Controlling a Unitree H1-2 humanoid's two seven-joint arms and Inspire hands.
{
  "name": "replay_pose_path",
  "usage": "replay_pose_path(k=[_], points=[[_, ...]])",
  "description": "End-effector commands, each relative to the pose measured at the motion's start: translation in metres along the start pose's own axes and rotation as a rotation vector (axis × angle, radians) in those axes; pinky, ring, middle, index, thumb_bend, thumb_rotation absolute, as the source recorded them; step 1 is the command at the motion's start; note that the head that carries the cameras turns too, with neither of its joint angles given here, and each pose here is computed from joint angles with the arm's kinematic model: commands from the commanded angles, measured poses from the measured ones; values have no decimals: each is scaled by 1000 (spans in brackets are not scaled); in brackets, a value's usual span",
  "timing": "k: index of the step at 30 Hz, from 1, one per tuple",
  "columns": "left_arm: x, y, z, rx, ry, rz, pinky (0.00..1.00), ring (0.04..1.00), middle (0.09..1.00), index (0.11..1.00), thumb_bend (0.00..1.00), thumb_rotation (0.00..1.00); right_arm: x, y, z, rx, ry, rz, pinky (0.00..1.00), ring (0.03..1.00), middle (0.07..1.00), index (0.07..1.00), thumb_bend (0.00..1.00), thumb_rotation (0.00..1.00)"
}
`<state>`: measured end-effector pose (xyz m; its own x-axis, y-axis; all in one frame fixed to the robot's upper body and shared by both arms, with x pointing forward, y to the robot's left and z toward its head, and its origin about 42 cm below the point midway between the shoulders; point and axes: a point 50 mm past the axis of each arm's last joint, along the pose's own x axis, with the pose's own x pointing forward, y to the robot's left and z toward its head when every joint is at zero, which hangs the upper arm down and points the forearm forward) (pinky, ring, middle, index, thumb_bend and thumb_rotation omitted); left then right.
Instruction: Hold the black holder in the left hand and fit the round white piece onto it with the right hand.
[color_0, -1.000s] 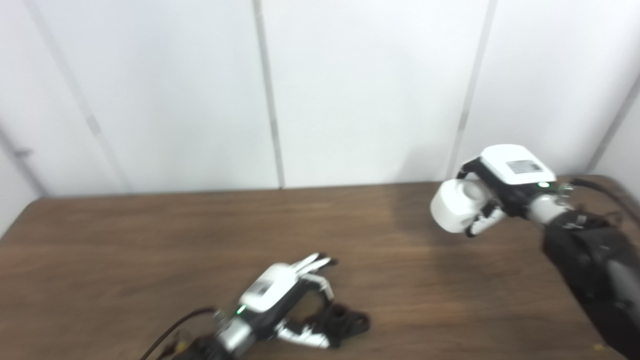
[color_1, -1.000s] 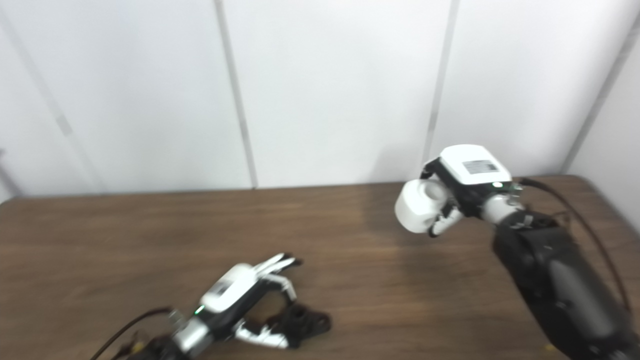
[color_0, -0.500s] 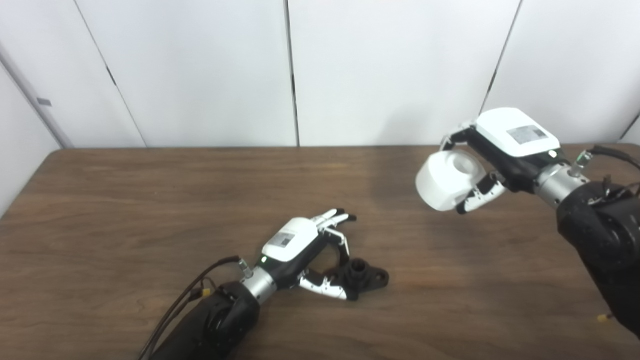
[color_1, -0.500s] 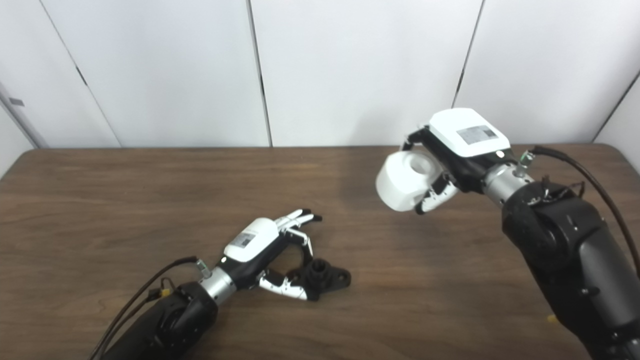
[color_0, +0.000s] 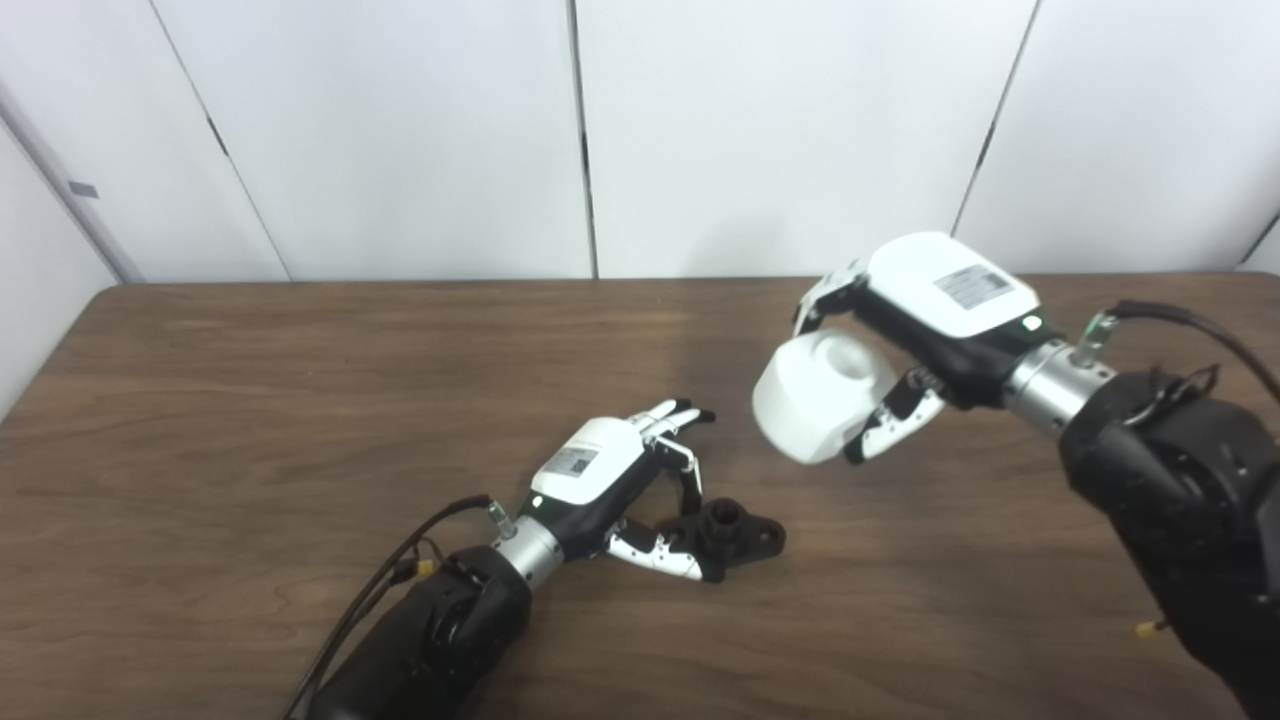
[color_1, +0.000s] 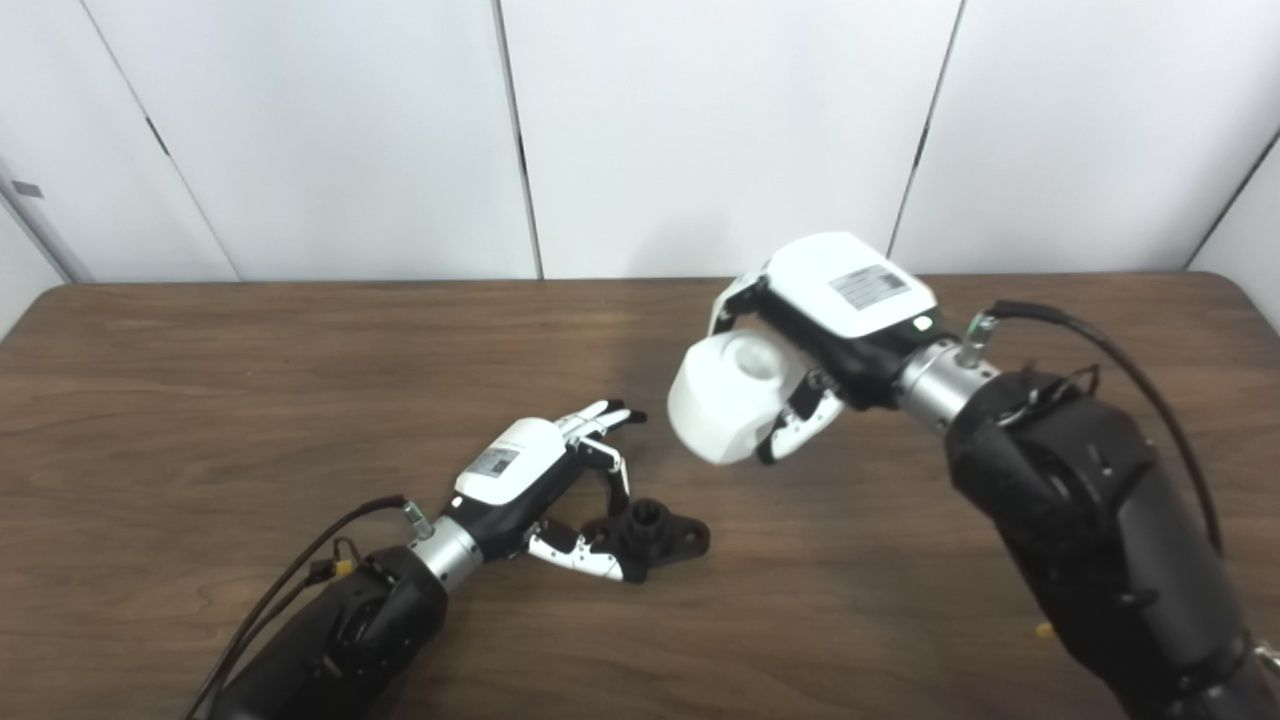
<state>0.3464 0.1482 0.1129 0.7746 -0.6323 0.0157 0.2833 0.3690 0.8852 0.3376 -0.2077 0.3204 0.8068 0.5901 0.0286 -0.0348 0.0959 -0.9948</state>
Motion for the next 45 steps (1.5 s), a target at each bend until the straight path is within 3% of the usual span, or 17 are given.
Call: replay_pose_path(k=[1, 21, 29, 45], points=[[-13, -25, -16, 57, 118, -155, 907, 972, 925, 486, 524, 61, 5, -19, 8, -40, -58, -68, 775, 787, 724, 482, 525, 137], [-11, -26, -9, 59, 108, -158, 890, 967, 919, 486, 525, 63, 30, 6, 34, -116, -185, 20, 788, 796, 722, 480, 526, 141], [-12, -27, -7, 49, 106, -151, 889, 967, 920, 485, 525, 64, 36, 7, 31, -149, -235, 68, 793, 791, 721, 479, 526, 141], [-13, -25, -3, 35, 111, -157, 907, 975, 928, 484, 525, 64, 35, 19, 27, -150, -257, 126, 806, 802, 727, 480, 525, 140]])
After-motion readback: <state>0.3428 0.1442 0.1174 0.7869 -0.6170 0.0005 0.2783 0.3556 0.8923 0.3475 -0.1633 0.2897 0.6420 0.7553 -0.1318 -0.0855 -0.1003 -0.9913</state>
